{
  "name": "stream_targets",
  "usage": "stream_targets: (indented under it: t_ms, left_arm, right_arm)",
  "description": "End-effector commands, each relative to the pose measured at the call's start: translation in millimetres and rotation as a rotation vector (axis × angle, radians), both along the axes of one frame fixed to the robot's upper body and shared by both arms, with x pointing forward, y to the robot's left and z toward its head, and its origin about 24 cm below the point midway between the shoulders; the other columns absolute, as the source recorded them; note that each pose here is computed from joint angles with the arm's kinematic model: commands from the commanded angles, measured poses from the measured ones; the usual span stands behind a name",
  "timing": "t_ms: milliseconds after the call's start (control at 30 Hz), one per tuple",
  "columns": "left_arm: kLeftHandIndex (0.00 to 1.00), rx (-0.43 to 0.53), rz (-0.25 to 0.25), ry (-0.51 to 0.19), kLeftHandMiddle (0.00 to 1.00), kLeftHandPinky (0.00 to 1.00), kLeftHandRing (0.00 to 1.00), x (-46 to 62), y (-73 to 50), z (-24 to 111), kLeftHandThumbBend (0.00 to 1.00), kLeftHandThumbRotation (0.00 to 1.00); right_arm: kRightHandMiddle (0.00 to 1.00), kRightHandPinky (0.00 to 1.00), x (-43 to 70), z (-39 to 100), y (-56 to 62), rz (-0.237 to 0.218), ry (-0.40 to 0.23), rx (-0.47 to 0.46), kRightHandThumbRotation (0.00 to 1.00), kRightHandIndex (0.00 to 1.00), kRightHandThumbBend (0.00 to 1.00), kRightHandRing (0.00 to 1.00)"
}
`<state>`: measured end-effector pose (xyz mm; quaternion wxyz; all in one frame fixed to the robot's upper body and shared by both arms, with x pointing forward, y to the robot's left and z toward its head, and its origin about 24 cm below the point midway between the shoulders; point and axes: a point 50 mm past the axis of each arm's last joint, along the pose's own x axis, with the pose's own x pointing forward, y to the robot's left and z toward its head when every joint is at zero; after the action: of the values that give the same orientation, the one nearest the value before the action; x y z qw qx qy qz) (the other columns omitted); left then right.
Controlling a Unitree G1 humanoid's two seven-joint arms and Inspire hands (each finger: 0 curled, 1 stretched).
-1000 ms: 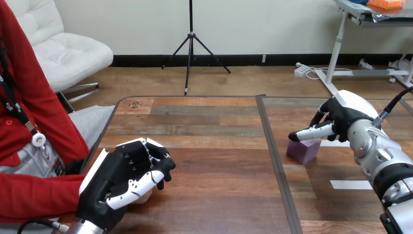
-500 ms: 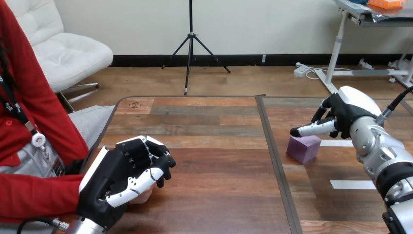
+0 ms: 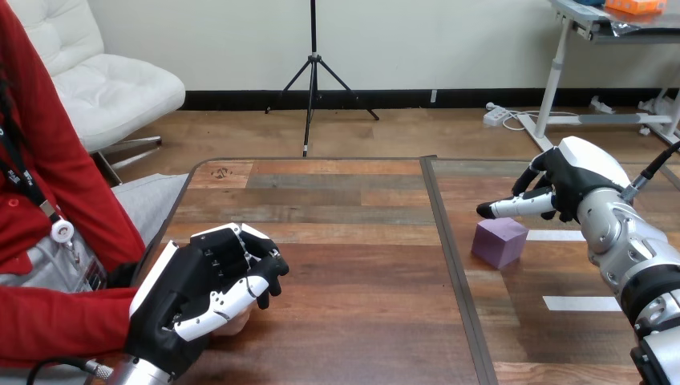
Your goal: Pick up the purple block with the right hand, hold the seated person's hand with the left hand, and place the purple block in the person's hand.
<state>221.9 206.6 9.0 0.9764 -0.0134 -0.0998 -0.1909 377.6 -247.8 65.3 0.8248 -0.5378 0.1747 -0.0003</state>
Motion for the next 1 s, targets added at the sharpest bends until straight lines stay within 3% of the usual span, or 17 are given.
stream_targets:
  t_ms: [0, 400, 967]
  left_arm:
    - [0.46, 0.01, -0.021, -0.102, 0.5, 0.25, 0.38, 15.5, -1.1, 22.0, 0.49, 0.29]
    - [0.45, 0.006, -0.024, -0.107, 0.49, 0.24, 0.37, 14.3, -2.6, 22.1, 0.49, 0.29]
    - [0.46, 0.015, -0.028, -0.111, 0.49, 0.24, 0.37, 10.9, -2.0, 22.3, 0.5, 0.3]
  right_arm:
    - [0.61, 0.47, 20.4, 49.9, 4.4, 0.024, -0.177, -0.009, 0.46, 0.61, 1.0, 0.61]
    - [0.73, 0.61, 20.0, 44.5, 8.0, 0.032, -0.144, -0.013, 0.49, 0.73, 1.0, 0.72]
    - [0.88, 0.74, 18.2, 30.2, 15.1, 0.03, 0.004, 0.003, 0.5, 0.89, 1.0, 0.87]
